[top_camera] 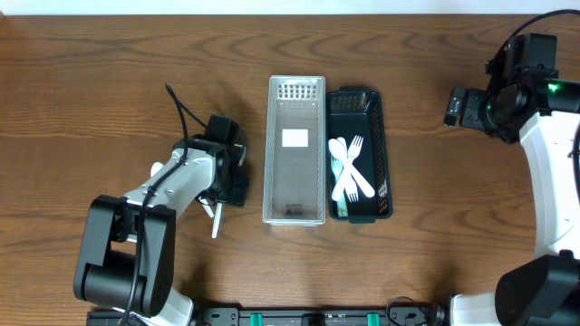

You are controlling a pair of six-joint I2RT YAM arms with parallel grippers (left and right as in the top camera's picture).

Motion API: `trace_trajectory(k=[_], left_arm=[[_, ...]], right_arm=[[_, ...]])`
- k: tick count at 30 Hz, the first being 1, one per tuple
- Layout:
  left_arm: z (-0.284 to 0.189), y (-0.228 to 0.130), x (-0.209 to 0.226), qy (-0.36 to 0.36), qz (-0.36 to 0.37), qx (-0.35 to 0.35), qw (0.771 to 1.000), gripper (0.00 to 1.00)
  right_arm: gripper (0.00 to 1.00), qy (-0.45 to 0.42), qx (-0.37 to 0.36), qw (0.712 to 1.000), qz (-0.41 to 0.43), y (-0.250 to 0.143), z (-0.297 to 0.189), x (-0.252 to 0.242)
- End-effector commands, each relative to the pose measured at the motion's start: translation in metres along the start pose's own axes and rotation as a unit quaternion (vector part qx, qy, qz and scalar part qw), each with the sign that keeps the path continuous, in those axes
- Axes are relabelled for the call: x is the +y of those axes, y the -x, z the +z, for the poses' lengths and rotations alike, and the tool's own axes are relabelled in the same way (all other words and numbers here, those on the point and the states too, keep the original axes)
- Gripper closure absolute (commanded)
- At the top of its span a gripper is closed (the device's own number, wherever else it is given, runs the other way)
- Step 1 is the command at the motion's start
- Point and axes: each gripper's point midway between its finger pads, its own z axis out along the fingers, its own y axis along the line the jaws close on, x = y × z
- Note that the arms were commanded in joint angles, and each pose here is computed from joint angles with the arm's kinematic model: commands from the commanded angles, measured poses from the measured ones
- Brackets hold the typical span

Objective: Pack container
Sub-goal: 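Lower the left gripper onto a white spoon and grasp it, then carry the spoon right and drop it into the white tray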

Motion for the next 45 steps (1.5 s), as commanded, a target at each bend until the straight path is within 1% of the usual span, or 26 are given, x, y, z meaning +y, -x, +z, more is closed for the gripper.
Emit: trace_trajectory(k=[1,3,5,7,8,9,15,18,20,25,32,33,37,41,45], left_arm=[[0.004,-0.002,-0.001,-0.001,0.001,0.011,1.000,0.43],[0.004,-0.002,-0.001,-0.001,0.001,0.011,1.000,0.50],[0.004,-0.002,-0.001,-0.001,0.001,0.011,1.000,0.62],[0.004,-0.002,0.000,-0.001,0.001,0.011,1.000,0.66],[0.004,-0.002,0.000,-0.001,0.001,0.011,1.000,0.72],[0.004,-0.002,0.000,-0.001,0.001,0.011,1.000,0.75],[0.004,-0.002,0.000,-0.001,0.001,0.011,1.000,0.81],[0.004,-0.001,0.000,-0.001,0.001,0.010,1.000,0.81],[0.004,-0.001,0.000,-0.001,0.001,0.009,1.000,0.88],[0.004,0.003,0.000,0.000,0.001,0.002,1.000,0.94],[-0.011,0.014,0.000,0.003,0.001,-0.012,1.000,0.94],[-0.020,0.018,0.000,0.003,0.001,-0.015,1.000,0.93],[-0.065,0.035,0.000,0.003,-0.012,-0.040,0.999,0.94],[-0.134,0.055,-0.006,-0.006,-0.065,-0.096,0.993,0.94],[-0.181,0.067,-0.032,-0.030,-0.114,-0.142,0.983,0.94]], right_arm=[[0.01,0.001,0.003,1.000,-0.006,-0.002,0.001,-0.001],[0.01,0.001,0.003,1.000,-0.006,-0.002,0.001,-0.001],[0.01,0.001,0.003,1.000,-0.006,-0.002,0.001,-0.001],[0.01,0.001,0.003,1.000,-0.006,-0.002,0.001,-0.001],[0.01,0.001,0.003,1.000,-0.006,-0.002,0.001,-0.001],[0.01,0.001,0.003,1.000,-0.006,-0.002,0.001,-0.001],[0.01,0.001,0.003,1.000,-0.006,-0.002,0.001,-0.001],[0.01,0.001,0.003,1.000,-0.006,-0.002,0.001,-0.001],[0.01,0.001,0.003,1.000,-0.006,-0.002,0.001,-0.001],[0.01,0.001,0.003,1.000,-0.007,-0.002,0.001,-0.001],[0.01,0.001,0.003,1.000,-0.008,-0.002,0.001,-0.001],[0.01,0.001,0.003,1.000,-0.008,-0.002,0.001,-0.001],[0.01,0.001,0.003,1.000,-0.008,-0.002,0.001,-0.001],[0.01,0.001,0.003,1.000,-0.008,-0.002,0.001,-0.001],[0.01,0.001,0.002,1.000,-0.008,-0.001,0.001,-0.001]])
